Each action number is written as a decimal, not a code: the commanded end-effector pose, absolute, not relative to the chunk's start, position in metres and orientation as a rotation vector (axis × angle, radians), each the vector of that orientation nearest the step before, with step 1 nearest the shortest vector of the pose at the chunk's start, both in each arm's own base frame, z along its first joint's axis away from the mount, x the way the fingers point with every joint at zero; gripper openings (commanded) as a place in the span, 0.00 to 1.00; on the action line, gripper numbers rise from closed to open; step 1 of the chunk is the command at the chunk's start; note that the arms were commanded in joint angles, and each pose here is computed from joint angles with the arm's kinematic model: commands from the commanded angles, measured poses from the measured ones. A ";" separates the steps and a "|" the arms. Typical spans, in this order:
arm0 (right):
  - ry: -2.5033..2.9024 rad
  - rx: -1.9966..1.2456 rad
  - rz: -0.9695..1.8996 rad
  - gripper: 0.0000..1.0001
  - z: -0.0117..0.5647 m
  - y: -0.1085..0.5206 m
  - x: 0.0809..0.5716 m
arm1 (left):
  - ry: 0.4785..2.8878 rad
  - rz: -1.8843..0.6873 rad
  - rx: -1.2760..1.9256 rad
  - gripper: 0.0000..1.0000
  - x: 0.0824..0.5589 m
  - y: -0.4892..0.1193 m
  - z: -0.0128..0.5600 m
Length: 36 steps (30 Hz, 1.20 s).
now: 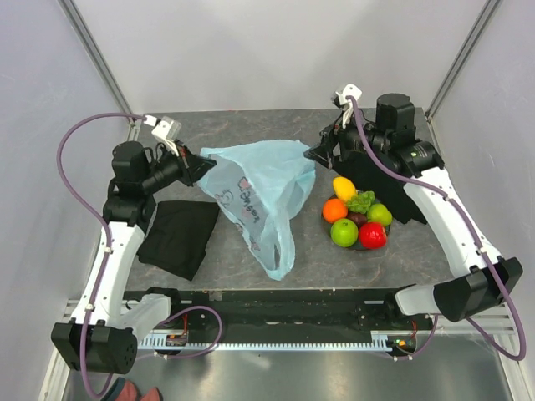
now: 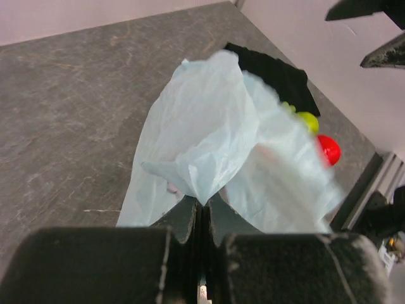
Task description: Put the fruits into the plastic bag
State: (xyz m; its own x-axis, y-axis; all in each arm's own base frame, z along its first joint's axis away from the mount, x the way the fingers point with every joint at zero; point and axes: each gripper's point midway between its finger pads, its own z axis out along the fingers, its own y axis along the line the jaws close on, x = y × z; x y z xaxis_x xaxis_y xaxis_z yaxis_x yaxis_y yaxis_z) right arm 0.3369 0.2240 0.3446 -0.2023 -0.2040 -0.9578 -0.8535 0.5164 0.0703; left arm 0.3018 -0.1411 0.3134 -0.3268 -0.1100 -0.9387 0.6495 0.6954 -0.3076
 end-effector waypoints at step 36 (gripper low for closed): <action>2.326 0.192 -0.074 0.77 0.165 0.074 0.314 | 1.880 -0.648 0.006 0.02 0.385 -0.096 0.300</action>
State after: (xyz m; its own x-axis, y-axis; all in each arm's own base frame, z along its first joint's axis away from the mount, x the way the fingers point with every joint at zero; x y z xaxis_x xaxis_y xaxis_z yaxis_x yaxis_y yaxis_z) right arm 0.3141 0.0899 0.1605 -0.7156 0.0572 -0.6961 0.0496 0.9983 0.0311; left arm 0.3875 -0.1037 0.3078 -0.4231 -0.3605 -0.8313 0.2925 0.8140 -0.5019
